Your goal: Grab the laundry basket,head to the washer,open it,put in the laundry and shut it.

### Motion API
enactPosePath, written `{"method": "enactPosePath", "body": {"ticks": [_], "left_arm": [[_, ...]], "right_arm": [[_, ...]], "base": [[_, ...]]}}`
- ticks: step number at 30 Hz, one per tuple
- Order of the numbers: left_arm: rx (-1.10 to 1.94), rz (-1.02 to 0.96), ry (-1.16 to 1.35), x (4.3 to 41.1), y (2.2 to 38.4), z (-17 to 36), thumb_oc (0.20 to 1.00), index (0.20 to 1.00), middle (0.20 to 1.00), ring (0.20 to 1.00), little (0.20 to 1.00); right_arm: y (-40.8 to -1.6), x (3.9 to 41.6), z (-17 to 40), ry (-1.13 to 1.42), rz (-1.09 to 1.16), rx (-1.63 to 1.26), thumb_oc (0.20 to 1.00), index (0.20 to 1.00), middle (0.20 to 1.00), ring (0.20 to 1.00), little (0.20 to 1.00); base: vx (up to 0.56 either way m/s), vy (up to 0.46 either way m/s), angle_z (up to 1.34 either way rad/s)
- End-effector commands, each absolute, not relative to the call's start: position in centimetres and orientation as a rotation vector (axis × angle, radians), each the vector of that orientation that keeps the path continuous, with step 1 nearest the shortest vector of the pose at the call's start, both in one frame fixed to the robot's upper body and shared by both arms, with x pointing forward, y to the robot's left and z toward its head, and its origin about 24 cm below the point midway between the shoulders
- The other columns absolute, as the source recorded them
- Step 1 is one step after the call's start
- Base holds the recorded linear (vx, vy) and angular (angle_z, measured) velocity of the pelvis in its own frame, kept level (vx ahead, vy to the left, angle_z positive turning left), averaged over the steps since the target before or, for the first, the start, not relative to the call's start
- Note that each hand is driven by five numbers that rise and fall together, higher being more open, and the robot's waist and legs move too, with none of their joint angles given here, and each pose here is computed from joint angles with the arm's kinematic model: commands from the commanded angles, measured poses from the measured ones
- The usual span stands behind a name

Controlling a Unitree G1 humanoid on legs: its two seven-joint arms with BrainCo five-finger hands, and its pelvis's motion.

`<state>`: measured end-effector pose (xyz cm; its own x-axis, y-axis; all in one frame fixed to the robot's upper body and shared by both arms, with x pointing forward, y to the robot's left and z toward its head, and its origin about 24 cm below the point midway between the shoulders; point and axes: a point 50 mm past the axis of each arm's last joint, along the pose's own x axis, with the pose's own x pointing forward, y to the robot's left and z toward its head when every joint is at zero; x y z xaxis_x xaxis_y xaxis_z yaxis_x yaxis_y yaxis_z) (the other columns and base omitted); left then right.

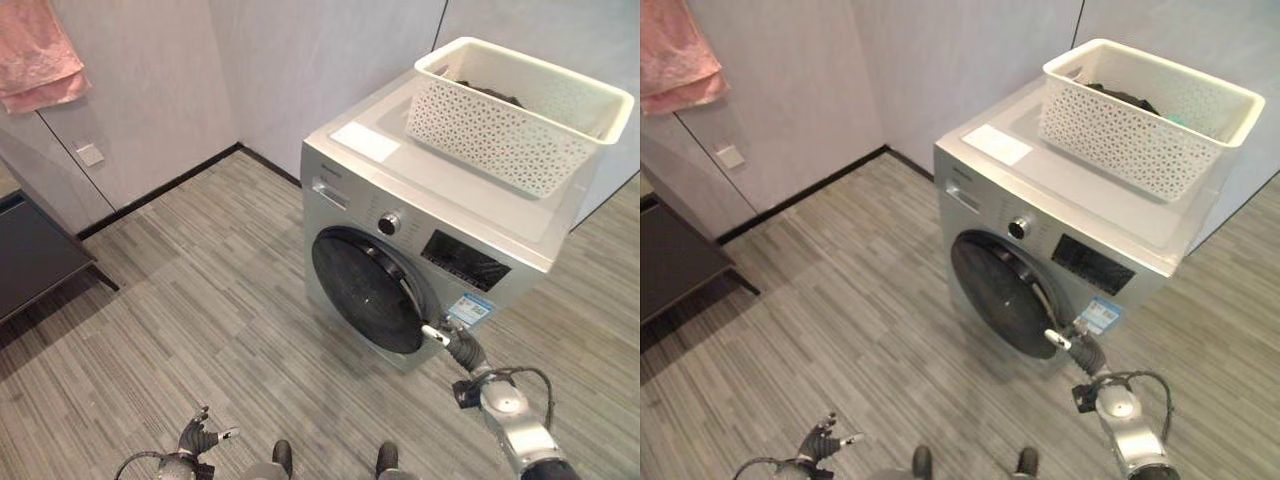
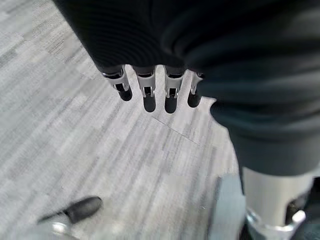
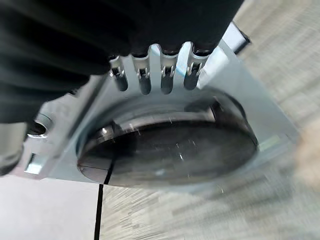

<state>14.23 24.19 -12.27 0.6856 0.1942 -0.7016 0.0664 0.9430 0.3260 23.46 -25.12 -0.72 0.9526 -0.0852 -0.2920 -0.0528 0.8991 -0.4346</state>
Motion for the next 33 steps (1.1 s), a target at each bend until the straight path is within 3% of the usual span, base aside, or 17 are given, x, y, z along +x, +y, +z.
{"method": "enactPosePath", "body": {"ticks": [1, 7, 20, 24, 33], "left_arm": [[0.374, 0.039, 0.726, 16.1, 24.5, -11.1, 1.0, 1.0, 1.0, 1.0, 1.0], [0.371, 0.026, 0.748, 15.3, 24.4, -11.4, 1.0, 1.0, 1.0, 1.0, 1.0], [0.361, 0.037, 0.733, 15.9, 23.9, -11.3, 1.0, 1.0, 1.0, 1.0, 1.0], [0.342, 0.038, 0.692, 16.9, 23.5, -10.8, 1.0, 1.0, 1.0, 1.0, 1.0], [0.236, 0.066, 0.539, 19.6, 22.4, -8.7, 1.0, 1.0, 1.0, 1.0, 1.0]], "right_arm": [[-26.4, 24.8, 3.1, 0.141, -0.061, -0.583, 1.0, 1.0, 1.0, 1.0, 1.0], [-26.3, 25.7, 3.3, 0.148, -0.034, -0.747, 1.0, 1.0, 1.0, 1.0, 1.0], [-23.0, 29.2, 2.2, 0.174, 0.023, -0.726, 1.0, 1.0, 1.0, 1.0, 1.0], [-22.1, 30.9, 2.8, 0.152, 0.018, -0.709, 1.0, 1.0, 1.0, 1.0, 1.0], [-24.1, 35.2, 8.2, 0.058, -0.098, -0.838, 1.0, 1.0, 1.0, 1.0, 1.0]], "base": [[0.02, -0.053, 0.33], [0.03, -0.042, 0.11], [-0.02, -0.008, 0.07], [-0.09, 0.012, 0.11], [-0.07, 0.014, 0.05]]}}
